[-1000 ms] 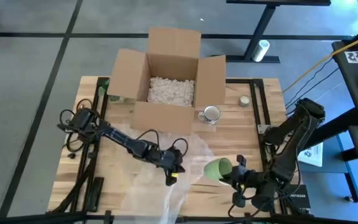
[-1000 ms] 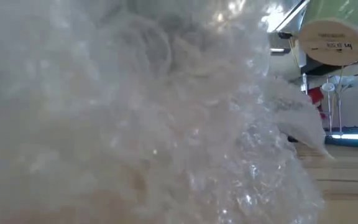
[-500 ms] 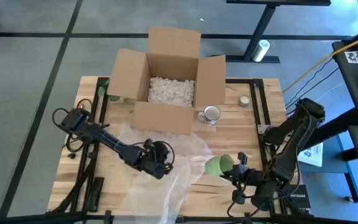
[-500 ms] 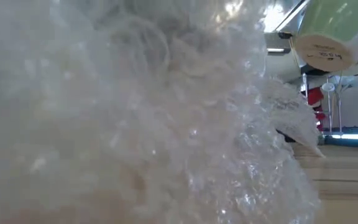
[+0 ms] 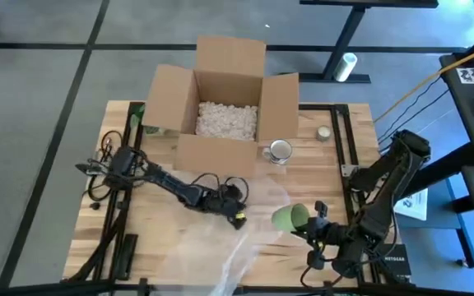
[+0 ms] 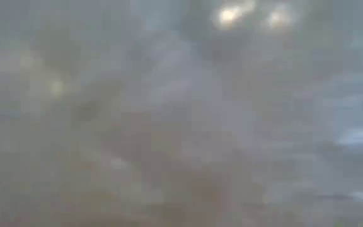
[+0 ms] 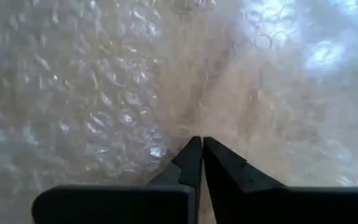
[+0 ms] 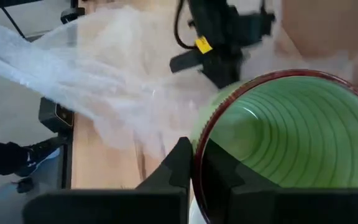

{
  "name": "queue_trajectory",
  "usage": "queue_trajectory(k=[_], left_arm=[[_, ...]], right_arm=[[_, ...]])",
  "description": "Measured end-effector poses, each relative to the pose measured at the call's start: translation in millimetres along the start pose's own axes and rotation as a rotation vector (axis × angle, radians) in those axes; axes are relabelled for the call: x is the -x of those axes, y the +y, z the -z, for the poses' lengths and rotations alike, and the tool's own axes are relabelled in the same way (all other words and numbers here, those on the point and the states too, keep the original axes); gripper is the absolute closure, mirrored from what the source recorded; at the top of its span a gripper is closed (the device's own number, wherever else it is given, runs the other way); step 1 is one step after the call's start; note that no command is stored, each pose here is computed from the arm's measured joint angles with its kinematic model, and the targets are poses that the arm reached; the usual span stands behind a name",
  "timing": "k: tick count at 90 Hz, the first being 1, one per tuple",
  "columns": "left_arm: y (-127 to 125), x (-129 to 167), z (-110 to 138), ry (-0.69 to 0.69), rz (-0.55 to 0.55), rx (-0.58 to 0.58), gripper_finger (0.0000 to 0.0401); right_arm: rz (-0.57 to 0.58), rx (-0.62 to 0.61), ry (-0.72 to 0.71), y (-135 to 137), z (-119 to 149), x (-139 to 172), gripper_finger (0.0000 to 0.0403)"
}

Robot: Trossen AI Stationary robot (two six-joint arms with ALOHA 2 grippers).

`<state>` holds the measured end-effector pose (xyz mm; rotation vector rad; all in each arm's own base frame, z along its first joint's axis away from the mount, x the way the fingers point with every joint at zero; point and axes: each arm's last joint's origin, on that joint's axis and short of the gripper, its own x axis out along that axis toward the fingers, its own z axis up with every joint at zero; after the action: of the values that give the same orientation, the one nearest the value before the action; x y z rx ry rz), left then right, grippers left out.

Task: Wrap mug
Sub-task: Wrap the green mug with the bubble wrap

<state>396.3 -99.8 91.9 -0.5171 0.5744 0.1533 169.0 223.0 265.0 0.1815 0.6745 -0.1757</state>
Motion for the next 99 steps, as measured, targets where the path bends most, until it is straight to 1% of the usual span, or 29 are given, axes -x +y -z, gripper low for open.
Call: queue_trajectory(k=[5, 11, 19, 27, 33, 41, 46, 50, 57, 68, 77, 87, 99], left_arm=[[-6, -6, -6, -0.030, 0.178, -0.044, 0.0401], [-12, -9, -8, -0.034, 0.297, -0.097, 0.0401], [-19, -5, -18, -0.070, 0.359, -0.130, 0.0401], [-30, 8, -37, -0.133, 0.387, -0.149, 0.0401], [-34, 19, -46, -0.143, 0.368, -0.153, 0.0401], [-41, 34, -51, -0.104, 0.282, -0.175, 0.0401], [-47, 49, -54, -0.082, 0.236, -0.194, 0.0401], [-55, 64, -59, -0.077, 0.221, -0.202, 0.0401], [-66, 87, -59, -0.041, 0.187, -0.198, 0.0401], [-79, 114, -43, 0.057, 0.100, -0.173, 0.0401], [-90, 132, -25, 0.118, 0.059, -0.123, 0.0401], [-103, 143, 0, 0.201, 0.057, -0.096, 0.0401], [-122, 160, 24, 0.241, 0.107, -0.072, 0.0401]], right_arm=[[0.000, 0.001, 0.001, 0, 0, 0, 0.0403], [0.002, 0.006, 0.007, 0, 0, 0, 0.0403], [0.003, 0.008, 0.009, -1, 1, 0, 0.0403], [0.003, 0.008, 0.009, -1, 1, 0, 0.0403], [0.002, 0.006, 0.009, -1, 1, 0, 0.0403], [0.001, 0.005, 0.009, 0, 0, 0, 0.0403], [0.001, 0.005, 0.009, 0, 0, 0, 0.0403], [0.000, 0.004, 0.008, 0, 0, 0, 0.0403], [0.000, 0.004, 0.009, 0, 0, 0, 0.0403], [-0.001, 0.004, 0.007, 0, 0, 0, 0.0403], [-0.002, 0.003, 0.006, 0, 0, 0, 0.0403], [-0.003, 0.001, 0.006, 0, 0, 0, 0.0403], [-0.005, -0.001, 0.005, 0, 0, 0, 0.0403]])
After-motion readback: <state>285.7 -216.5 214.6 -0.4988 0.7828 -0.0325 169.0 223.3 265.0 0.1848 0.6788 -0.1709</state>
